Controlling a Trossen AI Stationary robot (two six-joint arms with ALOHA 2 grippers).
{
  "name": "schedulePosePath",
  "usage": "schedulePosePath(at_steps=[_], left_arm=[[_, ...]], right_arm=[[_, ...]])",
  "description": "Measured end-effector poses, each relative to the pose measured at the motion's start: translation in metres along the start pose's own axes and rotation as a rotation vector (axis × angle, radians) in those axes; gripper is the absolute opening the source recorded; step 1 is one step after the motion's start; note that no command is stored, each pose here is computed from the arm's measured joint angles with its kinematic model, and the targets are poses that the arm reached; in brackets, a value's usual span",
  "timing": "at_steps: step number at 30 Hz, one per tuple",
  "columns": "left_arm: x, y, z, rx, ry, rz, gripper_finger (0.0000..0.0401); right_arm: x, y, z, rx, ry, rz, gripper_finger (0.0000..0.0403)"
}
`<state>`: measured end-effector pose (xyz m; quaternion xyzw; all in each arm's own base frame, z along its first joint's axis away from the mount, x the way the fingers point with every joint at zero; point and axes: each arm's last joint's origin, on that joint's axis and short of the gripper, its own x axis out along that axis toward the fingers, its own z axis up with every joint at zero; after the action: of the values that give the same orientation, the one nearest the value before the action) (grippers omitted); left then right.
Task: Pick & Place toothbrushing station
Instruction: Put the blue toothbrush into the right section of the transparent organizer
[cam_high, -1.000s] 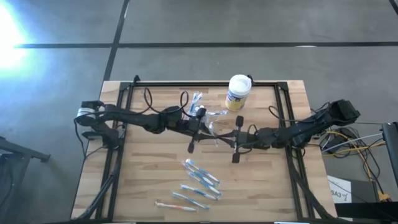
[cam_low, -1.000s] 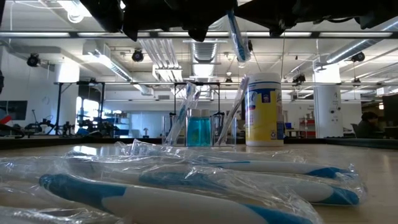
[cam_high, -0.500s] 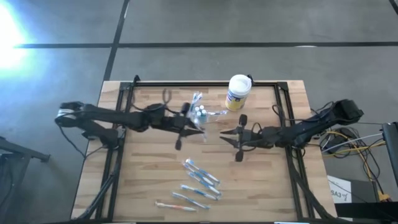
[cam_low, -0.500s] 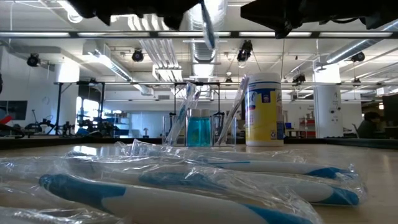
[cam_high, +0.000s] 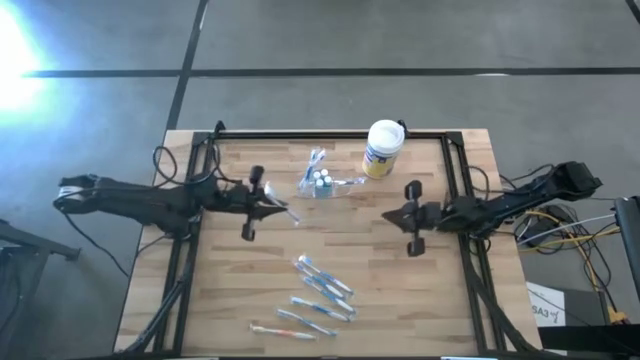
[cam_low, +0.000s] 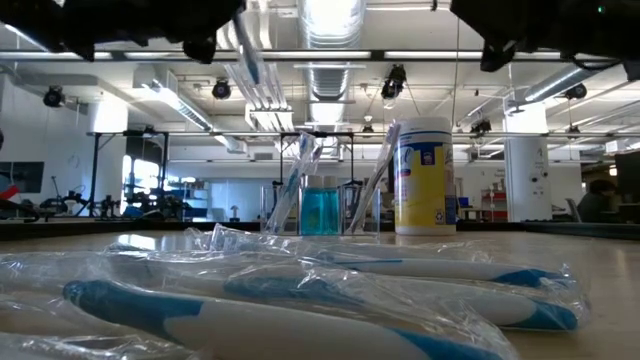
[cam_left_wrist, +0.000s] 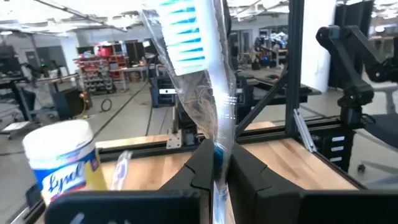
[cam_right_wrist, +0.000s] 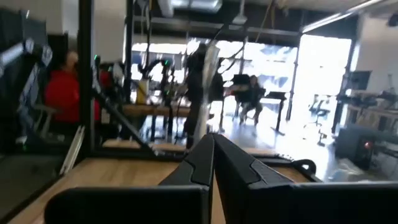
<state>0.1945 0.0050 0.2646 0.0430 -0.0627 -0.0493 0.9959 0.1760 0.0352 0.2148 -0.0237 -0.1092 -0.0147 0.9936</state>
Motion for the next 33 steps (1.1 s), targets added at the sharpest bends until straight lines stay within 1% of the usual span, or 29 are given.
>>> schedulePosePath(at_steps=[3, 6, 11, 14, 19, 22, 25, 29, 33], left_arm=[[-0.011, -0.002, -0.012, -0.015, -0.013, 0.022, 0.0023], [-0.021, -0.004, -0.019, -0.014, -0.038, 0.026, 0.0023], [-0.031, -0.006, -0.038, 0.007, 0.006, 0.043, 0.0023], [-0.034, -0.006, -0.044, 0.006, 0.014, 0.051, 0.0023], [-0.033, -0.004, -0.042, 0.005, -0.003, 0.064, 0.0023], [-0.022, 0.0, -0.027, 0.0, -0.029, 0.067, 0.0023], [-0.003, 0.005, -0.006, 0.029, -0.034, 0.044, 0.0023], [0.033, 0.017, 0.016, 0.095, 0.013, 0.055, 0.0023], [0.071, 0.035, 0.025, 0.127, 0.065, 0.096, 0.0023]], right_arm=[[-0.017, -0.006, -0.006, 0.021, -0.063, -0.016, 0.0008], [-0.029, -0.009, -0.009, 0.034, -0.085, -0.018, 0.0008], [-0.042, -0.012, -0.011, 0.031, -0.118, -0.023, 0.0008], [-0.044, -0.012, -0.013, 0.019, -0.096, -0.022, 0.0008], [-0.044, -0.013, -0.012, 0.016, -0.093, -0.023, 0.0008], [-0.044, -0.013, -0.013, 0.006, -0.091, -0.027, 0.0008], [-0.044, -0.013, -0.012, -0.003, -0.093, -0.032, 0.0008], [-0.043, -0.013, -0.01, -0.004, -0.099, -0.035, 0.0008], [-0.042, -0.013, -0.01, -0.005, -0.096, -0.035, 0.0008]])
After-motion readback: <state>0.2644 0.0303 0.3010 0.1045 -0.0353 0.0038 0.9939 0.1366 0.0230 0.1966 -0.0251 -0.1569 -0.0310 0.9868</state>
